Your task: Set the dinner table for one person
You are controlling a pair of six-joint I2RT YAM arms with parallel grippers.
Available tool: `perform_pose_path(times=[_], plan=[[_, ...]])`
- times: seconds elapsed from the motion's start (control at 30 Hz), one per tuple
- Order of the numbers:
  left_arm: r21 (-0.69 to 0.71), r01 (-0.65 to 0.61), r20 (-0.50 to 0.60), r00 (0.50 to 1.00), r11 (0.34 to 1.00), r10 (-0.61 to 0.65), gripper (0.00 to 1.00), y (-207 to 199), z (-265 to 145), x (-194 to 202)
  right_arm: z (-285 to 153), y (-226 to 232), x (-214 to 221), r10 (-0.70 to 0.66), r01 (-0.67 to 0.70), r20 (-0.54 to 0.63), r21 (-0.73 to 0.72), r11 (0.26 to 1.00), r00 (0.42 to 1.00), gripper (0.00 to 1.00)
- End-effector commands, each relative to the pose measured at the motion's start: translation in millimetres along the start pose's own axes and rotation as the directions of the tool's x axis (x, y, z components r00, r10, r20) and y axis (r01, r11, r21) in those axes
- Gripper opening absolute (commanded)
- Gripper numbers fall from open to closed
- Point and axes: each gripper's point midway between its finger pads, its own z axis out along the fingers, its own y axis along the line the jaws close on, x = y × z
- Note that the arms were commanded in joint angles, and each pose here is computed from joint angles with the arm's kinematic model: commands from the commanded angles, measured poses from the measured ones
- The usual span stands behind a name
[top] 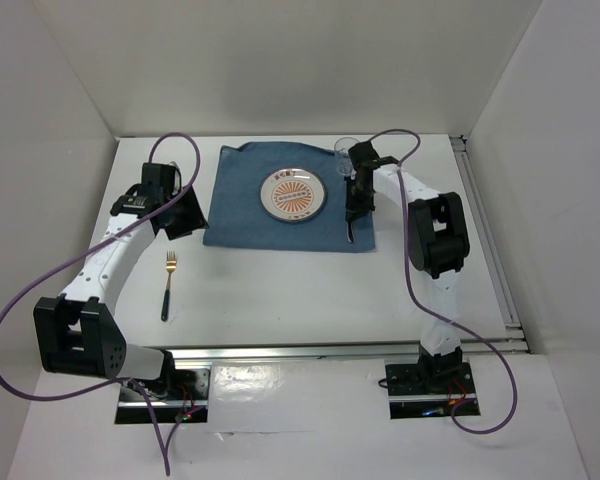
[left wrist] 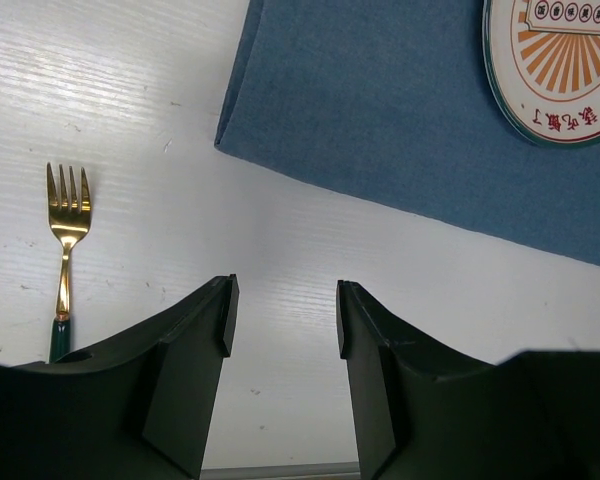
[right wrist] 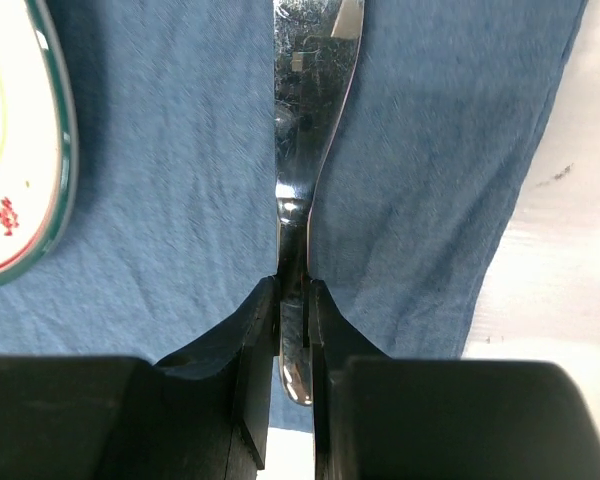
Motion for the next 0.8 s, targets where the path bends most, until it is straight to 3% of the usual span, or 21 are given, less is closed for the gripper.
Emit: perform_pose_path(times=[0.0, 0.23, 0.27, 0.37, 0.4, 0.53, 0.6, 0.7, 0.77], plan=[[0.034, -0.024, 0.063, 0.998, 0.999, 0.021, 0.61, -7.9, -13.5, -12.1, -2.1, 7.2, -26.1, -0.007, 0.008, 0.064, -0.027, 1.0, 0.998, 0.05], [0.005, -0.011, 0.024, 1.0, 1.0, 0.011, 0.61, 3.5, -0.4, 6.0, -2.2, 9.1, -25.5, 0.002, 0.0, 0.061, -0.036, 0.999, 0.998, 0.27], [-0.002, 0.003, 0.011, 1.0, 1.0, -0.003, 0.61, 4.1, 3.4, 7.9, -6.0, 10.0, -27.6, 0.002, 0.0, 0.07, -0.039, 0.999, 0.998, 0.4], [-0.058, 0.028, -0.006, 1.0, 0.998, -0.029, 0.61, 14.1, 5.7, 13.2, -9.3, 9.9, -27.1, 0.002, 0.001, 0.073, -0.04, 0.999, 0.997, 0.58], [-0.077, 0.028, -0.021, 0.999, 0.997, -0.029, 0.61, 17.9, 7.6, 16.7, -9.4, 9.9, -27.1, 0.002, 0.001, 0.073, -0.04, 0.999, 0.997, 0.72], [-0.173, 0.088, 0.005, 0.996, 0.981, -0.089, 0.61, 34.9, 5.8, 19.2, -31.2, 9.2, -34.4, 0.002, 0.001, 0.109, -0.03, 1.0, 0.994, 0.93], [-0.255, 0.137, 0.027, 0.991, 0.957, -0.134, 0.6, 50.4, 6.8, 23.6, -53.2, 21.9, -41.2, -0.015, 0.023, 0.157, -0.045, 0.999, 0.987, 0.94], [-0.365, 0.163, -0.053, 0.979, 0.917, -0.196, 0.6, 72.5, 18.8, 43.2, -77.7, 26.3, -40.9, -0.023, 0.034, 0.201, -0.055, 0.998, 0.979, 0.94], [-0.442, 0.178, -0.117, 0.96, 0.879, -0.254, 0.5, 91.4, 27.4, 58.8, -97.7, 31.6, -41.0, -0.028, 0.046, 0.234, -0.07, 0.997, 0.972, 0.95]])
